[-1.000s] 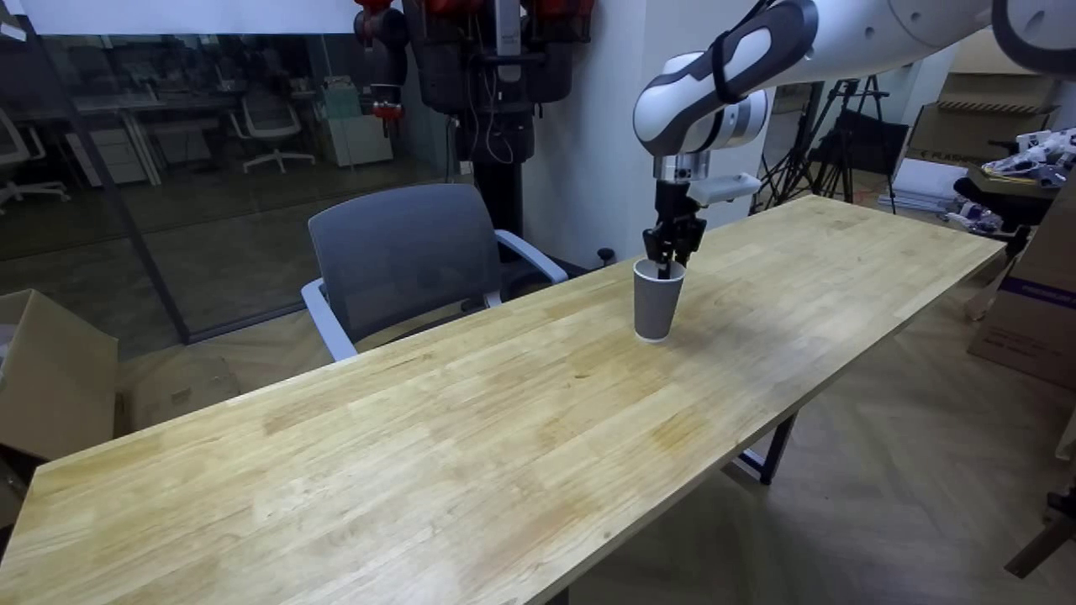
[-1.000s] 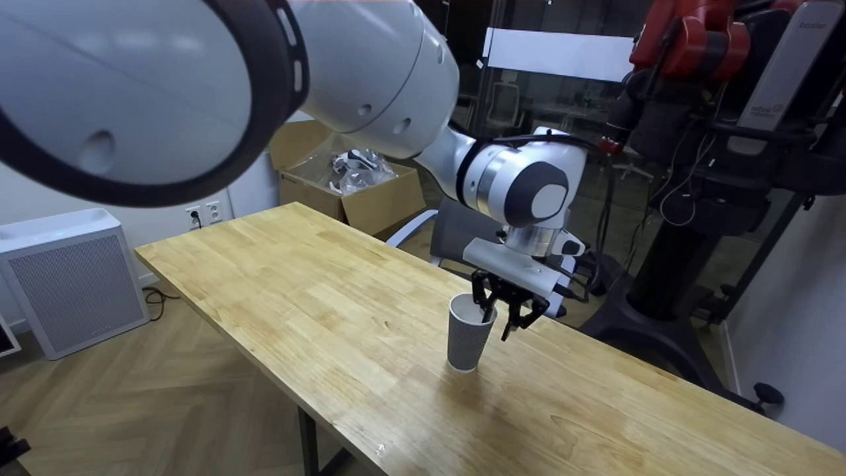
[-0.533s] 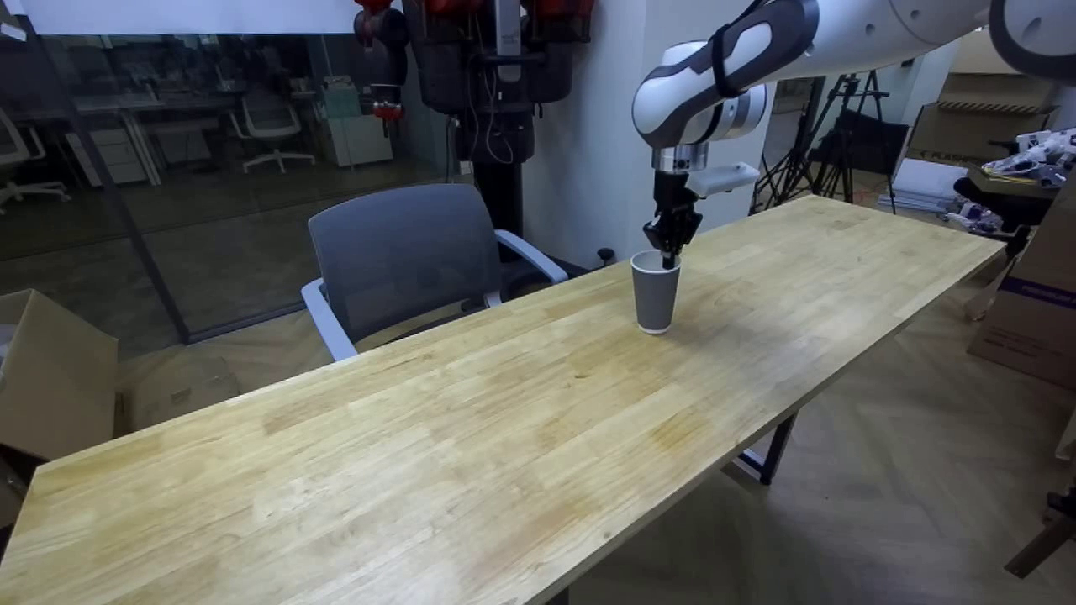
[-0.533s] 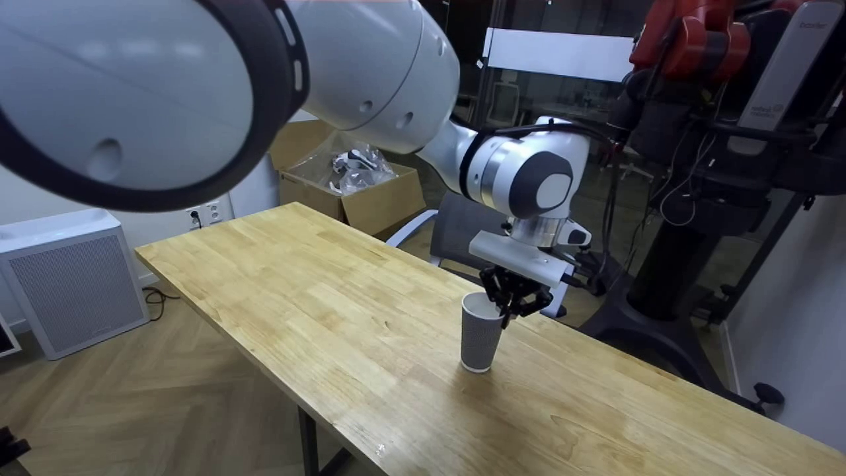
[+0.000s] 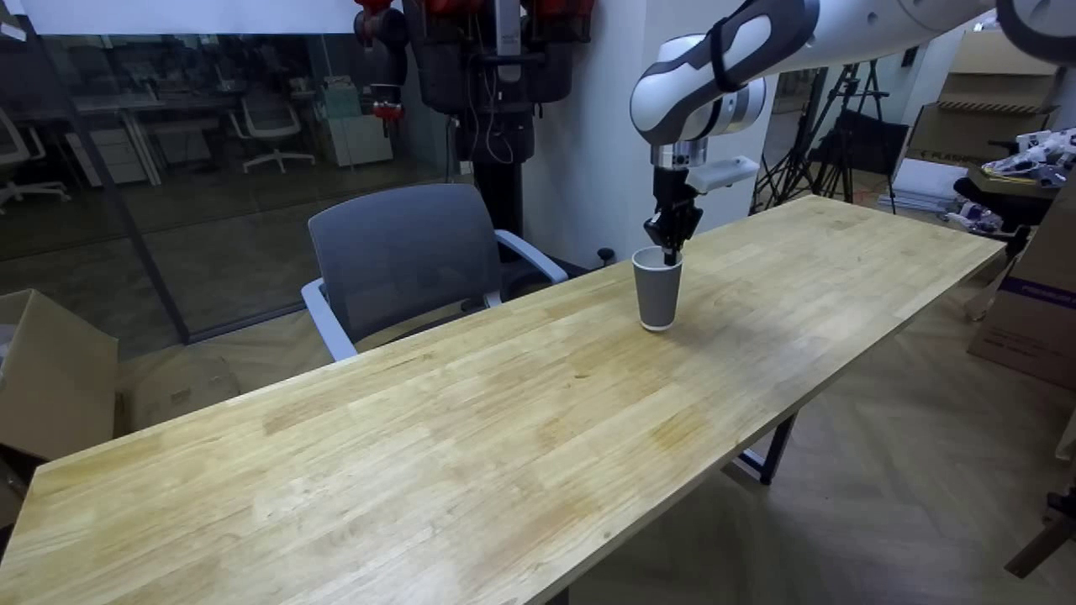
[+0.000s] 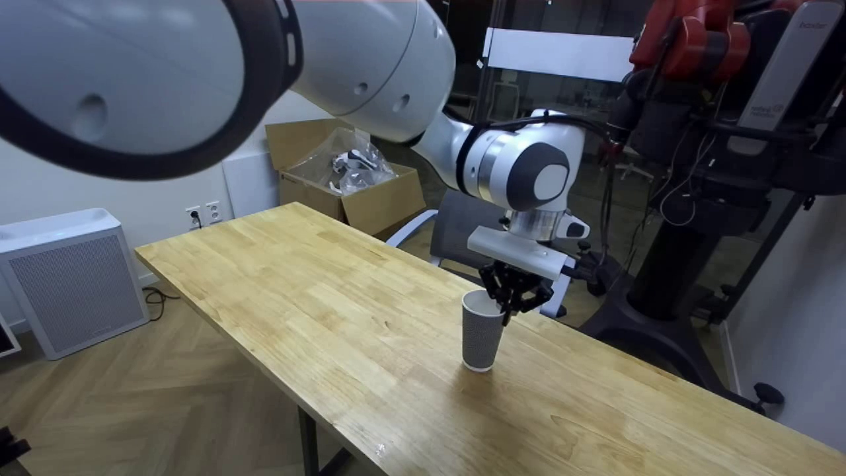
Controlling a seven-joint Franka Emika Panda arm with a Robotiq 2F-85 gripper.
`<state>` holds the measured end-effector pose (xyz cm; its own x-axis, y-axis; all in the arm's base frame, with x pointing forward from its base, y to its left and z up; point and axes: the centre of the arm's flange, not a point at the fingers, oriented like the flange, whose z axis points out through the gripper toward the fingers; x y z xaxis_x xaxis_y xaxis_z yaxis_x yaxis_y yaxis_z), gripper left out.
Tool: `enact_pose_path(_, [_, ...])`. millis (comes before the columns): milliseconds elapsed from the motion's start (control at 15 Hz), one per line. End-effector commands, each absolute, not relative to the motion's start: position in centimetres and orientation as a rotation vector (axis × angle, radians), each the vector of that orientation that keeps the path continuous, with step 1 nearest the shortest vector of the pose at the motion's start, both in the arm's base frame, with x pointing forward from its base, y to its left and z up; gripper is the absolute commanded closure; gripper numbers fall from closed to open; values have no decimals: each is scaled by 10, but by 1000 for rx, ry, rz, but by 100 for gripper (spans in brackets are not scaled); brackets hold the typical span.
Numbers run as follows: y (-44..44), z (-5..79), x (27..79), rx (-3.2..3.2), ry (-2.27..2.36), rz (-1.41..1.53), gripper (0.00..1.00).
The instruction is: Move the cup forward
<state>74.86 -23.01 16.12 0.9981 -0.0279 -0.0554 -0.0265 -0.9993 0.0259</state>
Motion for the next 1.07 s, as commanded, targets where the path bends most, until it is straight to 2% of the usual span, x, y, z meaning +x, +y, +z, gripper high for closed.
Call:
enact_pose_path(0, [-212,190,696,3114,-94,-103,99])
enact_pose_path(600, [-161,191,636,3153,-109,-162,99])
enact_pose_path(1000, [-119,164,595,3146,-179,-60,99])
